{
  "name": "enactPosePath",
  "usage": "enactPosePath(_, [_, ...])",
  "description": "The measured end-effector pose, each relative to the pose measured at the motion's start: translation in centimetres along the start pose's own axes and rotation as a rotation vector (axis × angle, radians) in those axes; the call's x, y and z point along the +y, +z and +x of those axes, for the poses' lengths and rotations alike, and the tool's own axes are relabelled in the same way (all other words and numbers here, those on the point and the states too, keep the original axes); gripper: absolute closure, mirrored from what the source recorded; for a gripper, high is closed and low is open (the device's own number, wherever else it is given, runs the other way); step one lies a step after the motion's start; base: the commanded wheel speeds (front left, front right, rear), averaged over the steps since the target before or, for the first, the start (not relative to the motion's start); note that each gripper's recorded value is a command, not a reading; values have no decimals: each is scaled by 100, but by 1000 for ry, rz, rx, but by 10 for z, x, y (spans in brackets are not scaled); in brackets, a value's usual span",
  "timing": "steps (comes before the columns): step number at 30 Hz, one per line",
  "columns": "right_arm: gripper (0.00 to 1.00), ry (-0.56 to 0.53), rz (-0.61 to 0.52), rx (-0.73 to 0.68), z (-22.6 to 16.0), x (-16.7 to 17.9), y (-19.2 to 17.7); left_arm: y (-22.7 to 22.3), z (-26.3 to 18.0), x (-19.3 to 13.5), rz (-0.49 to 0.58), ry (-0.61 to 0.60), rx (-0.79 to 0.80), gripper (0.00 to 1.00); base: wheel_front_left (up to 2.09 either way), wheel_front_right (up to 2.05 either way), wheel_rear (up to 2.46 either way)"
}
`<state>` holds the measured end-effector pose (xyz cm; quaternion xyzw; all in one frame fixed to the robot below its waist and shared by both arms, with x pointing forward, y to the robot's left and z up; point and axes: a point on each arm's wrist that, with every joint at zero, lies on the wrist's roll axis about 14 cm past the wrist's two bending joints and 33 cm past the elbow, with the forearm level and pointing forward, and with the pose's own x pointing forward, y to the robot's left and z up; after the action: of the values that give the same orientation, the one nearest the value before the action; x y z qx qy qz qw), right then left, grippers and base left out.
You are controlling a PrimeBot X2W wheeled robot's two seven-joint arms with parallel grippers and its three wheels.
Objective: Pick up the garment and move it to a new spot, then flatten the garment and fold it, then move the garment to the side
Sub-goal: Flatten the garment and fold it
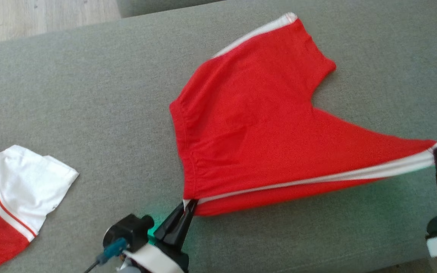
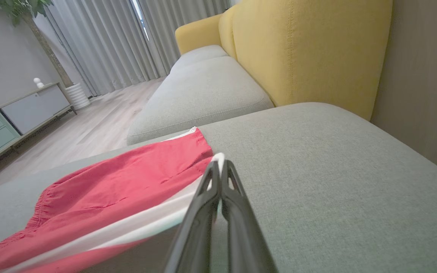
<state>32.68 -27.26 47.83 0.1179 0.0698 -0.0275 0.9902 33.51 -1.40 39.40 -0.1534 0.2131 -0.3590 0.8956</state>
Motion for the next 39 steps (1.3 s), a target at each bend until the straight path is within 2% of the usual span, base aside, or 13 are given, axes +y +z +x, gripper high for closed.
enactPosePath(3, [100, -12, 27, -4, -5, 1, 7, 8, -7, -3, -16, 1, -29, 100, 0, 0, 0])
enactPosePath(6, [100, -23, 17, -12, 9, -1, 13, 33, -1, -4, -41, -10, -95, 100, 0, 0, 0])
enactPosePath(10, [100, 20, -17, -12, 49, 12, 17, 62, 15, 4, -97, -8, -155, 100, 0, 0, 0])
enactPosePath(17, [100, 93, -96, 10, 127, 36, 15, 94, 49, 22, -258, 9, -198, 100, 0, 0, 0])
enactPosePath(26, [100, 132, -159, 50, 206, 57, 1, 101, 74, 65, -294, 83, -195, 100, 0, 0, 0])
enactPosePath(30, [100, 148, -181, 83, 230, 64, -8, 100, 83, 77, -314, 107, -185, 100, 0, 0, 0])
enactPosePath(38, [100, 180, -246, 124, 267, 74, -20, 108, 104, 94, -282, 112, -167, 100, 0, 0, 0])
enactPosePath(39, [100, 185, -256, 136, 270, 75, -24, 108, 106, 96, -280, 114, -165, 93, 0, 0, 0])
